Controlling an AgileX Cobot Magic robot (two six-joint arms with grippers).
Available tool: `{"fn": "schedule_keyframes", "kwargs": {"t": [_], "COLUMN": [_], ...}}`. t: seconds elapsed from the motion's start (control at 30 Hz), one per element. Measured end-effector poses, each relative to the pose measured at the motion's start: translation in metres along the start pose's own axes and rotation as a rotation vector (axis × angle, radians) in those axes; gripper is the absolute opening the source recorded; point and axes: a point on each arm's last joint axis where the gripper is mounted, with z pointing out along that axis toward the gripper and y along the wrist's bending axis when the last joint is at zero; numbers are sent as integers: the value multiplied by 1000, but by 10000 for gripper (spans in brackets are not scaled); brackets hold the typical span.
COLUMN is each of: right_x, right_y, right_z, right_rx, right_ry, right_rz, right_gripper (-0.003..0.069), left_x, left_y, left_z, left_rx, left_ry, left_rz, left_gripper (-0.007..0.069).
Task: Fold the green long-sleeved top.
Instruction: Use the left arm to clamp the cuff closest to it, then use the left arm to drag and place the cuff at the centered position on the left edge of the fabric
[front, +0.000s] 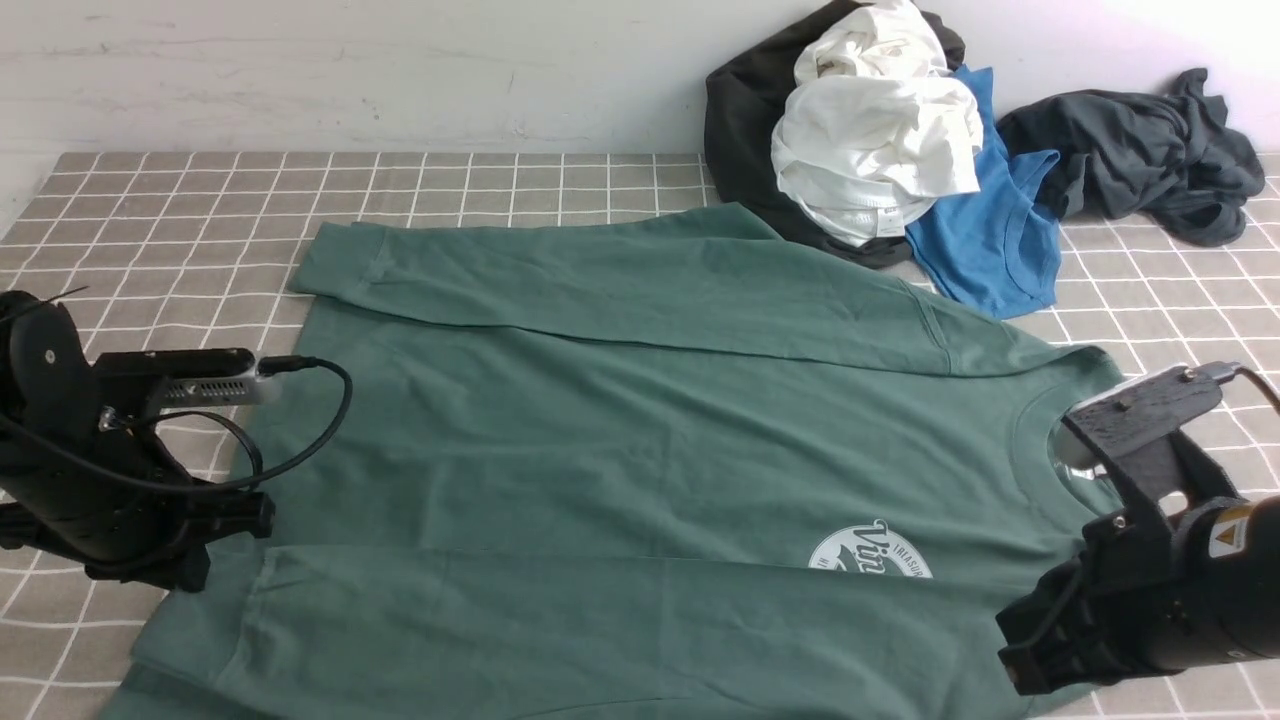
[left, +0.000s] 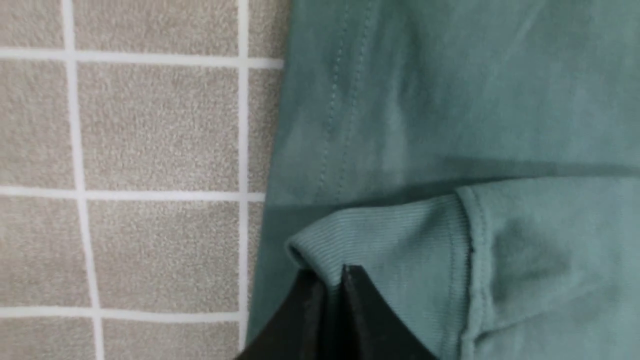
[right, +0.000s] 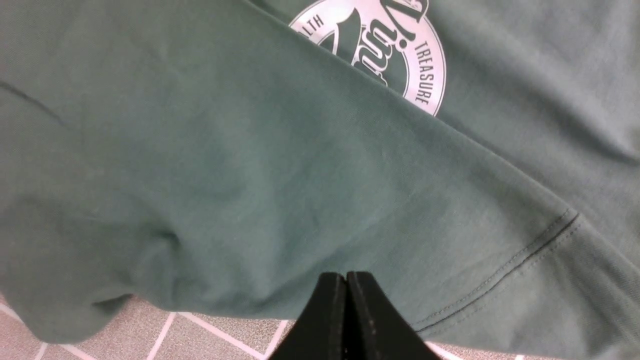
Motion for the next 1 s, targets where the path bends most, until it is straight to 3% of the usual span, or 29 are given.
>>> {"fn": "schedule_keyframes", "kwargs": {"t": [0.2,0.37,0.5,0.8,0.9,1.0], "right_x": [-1,-1,0,0,0,0], "right_y": [0,-1,-2,-2,-2,-2], "right_z": [0,0,0,0,0,0], "right_rx": [5,12,17,17,17,17], "right_ry": [-7,-6,-4,-4,-5,-5], "right_rz": [-3,-14,-22,-22,-22,-22], "right_gripper": [-7,-7,-7,-7,-7,-7], "left_x": [-24,-50,-66,-118,-135,-164], "left_y": [-37,-49,-44,-27,-23,-18], "left_z": [-57,-96,-94,-24,-8,-8], "left_rx": [40,55,36,-10,-15,-14], "left_ry": [-222,-392,-414,-316,-291,-290], "left_rz": [175,211,202,177,166,130], "left_gripper": [6,6,6,13,62,246]}}
